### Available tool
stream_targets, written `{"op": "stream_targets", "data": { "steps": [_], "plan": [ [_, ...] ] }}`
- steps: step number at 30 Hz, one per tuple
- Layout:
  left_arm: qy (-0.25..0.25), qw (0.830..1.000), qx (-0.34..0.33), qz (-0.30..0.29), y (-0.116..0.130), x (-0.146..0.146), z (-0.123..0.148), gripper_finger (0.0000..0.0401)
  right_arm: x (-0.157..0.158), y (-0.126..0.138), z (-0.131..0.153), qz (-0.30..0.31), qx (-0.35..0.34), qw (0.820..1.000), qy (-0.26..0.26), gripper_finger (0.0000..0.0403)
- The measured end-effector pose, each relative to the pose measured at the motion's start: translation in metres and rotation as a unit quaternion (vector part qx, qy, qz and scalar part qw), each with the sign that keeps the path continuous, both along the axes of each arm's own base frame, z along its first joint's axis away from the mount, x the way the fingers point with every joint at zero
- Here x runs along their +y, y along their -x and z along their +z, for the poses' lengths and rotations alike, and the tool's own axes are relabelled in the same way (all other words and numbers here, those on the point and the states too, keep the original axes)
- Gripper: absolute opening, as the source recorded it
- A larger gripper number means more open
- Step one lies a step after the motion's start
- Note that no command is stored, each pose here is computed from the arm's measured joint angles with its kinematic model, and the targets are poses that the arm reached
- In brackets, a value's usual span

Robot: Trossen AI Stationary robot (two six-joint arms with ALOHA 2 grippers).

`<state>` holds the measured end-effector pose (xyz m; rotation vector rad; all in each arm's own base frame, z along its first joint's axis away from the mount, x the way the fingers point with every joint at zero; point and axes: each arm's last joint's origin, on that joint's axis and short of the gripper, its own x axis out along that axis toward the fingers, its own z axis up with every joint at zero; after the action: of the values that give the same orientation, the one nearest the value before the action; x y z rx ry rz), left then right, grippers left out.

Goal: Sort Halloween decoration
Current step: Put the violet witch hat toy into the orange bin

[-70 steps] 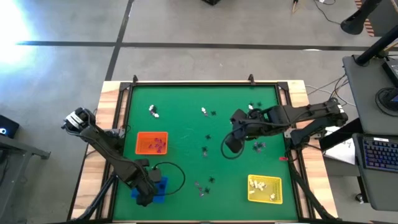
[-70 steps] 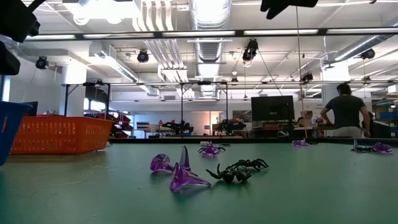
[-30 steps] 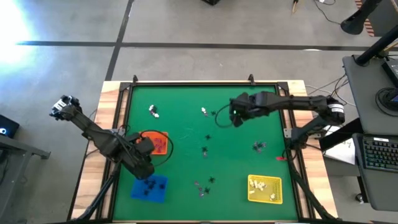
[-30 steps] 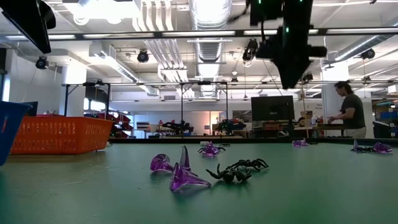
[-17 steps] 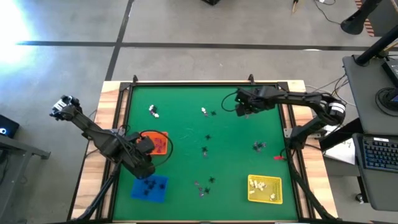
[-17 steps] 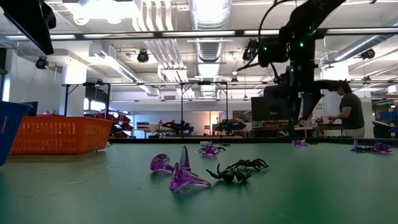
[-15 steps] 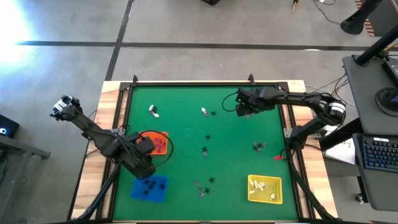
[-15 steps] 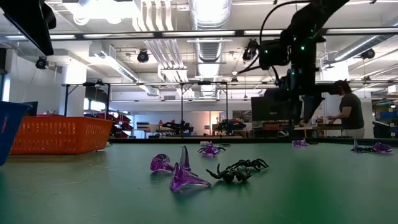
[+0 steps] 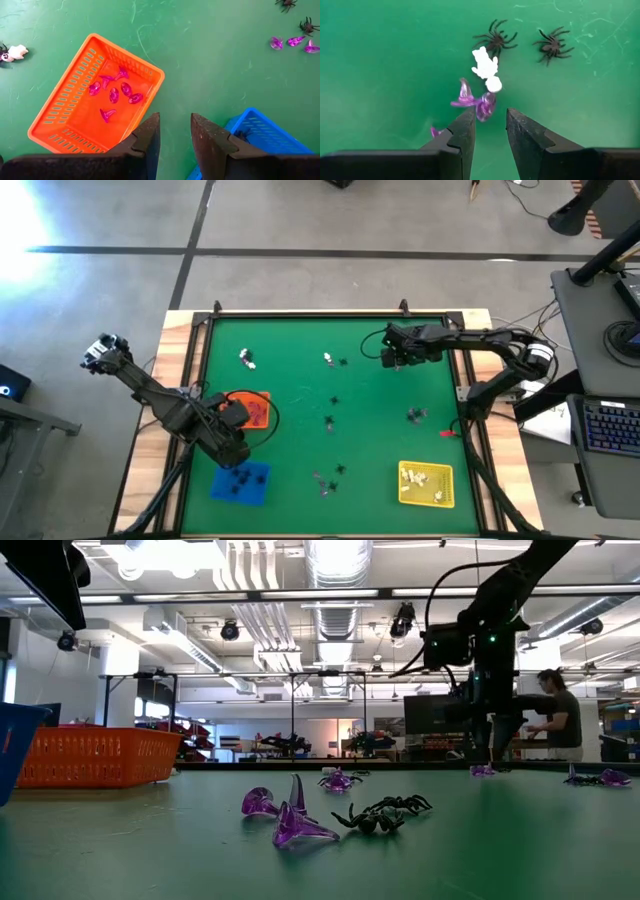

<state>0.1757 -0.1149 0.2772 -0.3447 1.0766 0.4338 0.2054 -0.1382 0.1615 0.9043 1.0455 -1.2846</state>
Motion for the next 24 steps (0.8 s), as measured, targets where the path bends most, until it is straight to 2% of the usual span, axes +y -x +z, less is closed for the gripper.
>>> {"op": "stream_targets", "data": {
  "steps": [13, 24],
  "plan": [
    [0.001, 1.000, 0.001, 0.000, 0.000, 0.000, 0.000, 0.0091, -0.009, -0.005, -0.026, 0.003, 0.042, 0.999, -0.020, 0.0063],
    [0.001, 1.000, 0.001, -0.001, 0.000, 0.000, 0.000, 0.0091, -0.010, -0.002, -0.023, 0.015, 0.046, 0.999, -0.010, 0.0035]
  ]
}}
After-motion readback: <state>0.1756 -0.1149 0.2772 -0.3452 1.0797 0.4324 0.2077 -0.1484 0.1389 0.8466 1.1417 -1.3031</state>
